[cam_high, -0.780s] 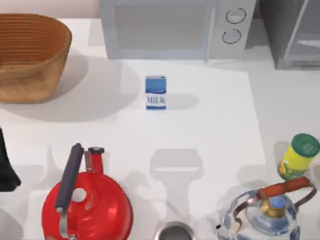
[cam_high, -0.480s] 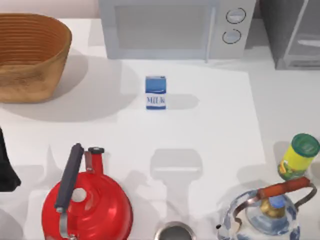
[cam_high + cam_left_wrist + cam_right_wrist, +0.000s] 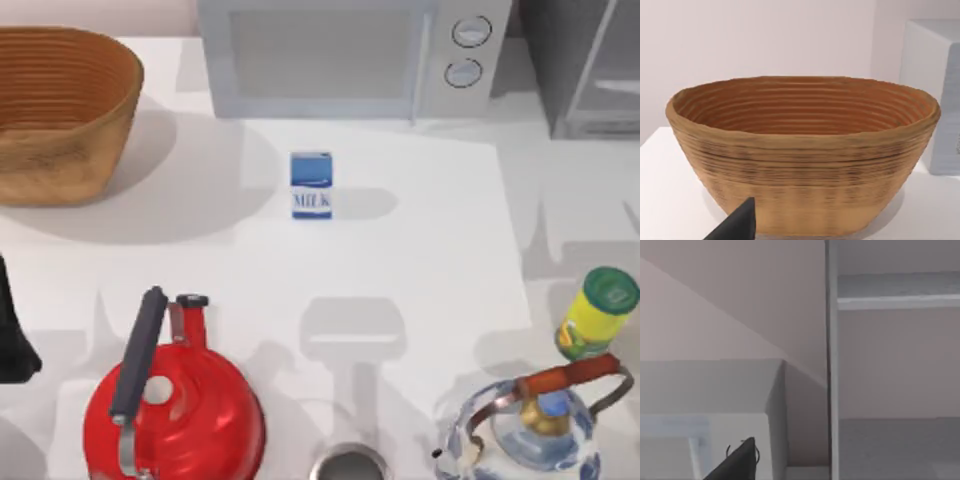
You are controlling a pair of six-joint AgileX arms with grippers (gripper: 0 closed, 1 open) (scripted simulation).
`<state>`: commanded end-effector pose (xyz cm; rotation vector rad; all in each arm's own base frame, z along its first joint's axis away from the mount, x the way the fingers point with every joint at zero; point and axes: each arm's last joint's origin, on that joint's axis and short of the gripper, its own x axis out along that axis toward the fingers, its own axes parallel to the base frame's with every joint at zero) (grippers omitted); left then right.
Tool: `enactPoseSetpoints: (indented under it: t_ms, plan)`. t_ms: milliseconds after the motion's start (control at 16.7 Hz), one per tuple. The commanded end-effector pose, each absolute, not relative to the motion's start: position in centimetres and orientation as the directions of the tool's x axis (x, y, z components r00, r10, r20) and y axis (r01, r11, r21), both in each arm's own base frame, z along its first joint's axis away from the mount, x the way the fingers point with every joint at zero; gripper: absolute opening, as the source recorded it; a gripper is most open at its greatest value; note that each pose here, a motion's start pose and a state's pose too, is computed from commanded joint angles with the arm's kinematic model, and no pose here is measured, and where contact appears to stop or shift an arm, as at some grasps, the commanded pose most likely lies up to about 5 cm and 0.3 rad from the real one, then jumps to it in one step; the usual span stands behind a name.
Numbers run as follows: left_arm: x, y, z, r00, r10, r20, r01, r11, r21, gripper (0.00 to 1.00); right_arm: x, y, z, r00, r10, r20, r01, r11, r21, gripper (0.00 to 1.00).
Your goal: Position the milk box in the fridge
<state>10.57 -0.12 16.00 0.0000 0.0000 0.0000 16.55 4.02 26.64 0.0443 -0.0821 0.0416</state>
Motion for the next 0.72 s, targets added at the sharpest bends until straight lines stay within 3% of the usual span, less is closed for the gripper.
enactPoseSetpoints:
  t_ms: [360,720]
  plan:
    - [10.6,-0.1,16.0,1.000,0.000,0.000,0.000,1.000,0.000,1.00,27.5,14.4,26.1,0.999,0.041,0.010,-0.041,0.998,0.040,1.00]
    - [10.6,-0.1,16.0,1.000,0.000,0.000,0.000,1.000,0.000,1.00,32.6,26.9,15.3,0.998,0.024,-0.063,-0.024,1.000,0.000,1.00]
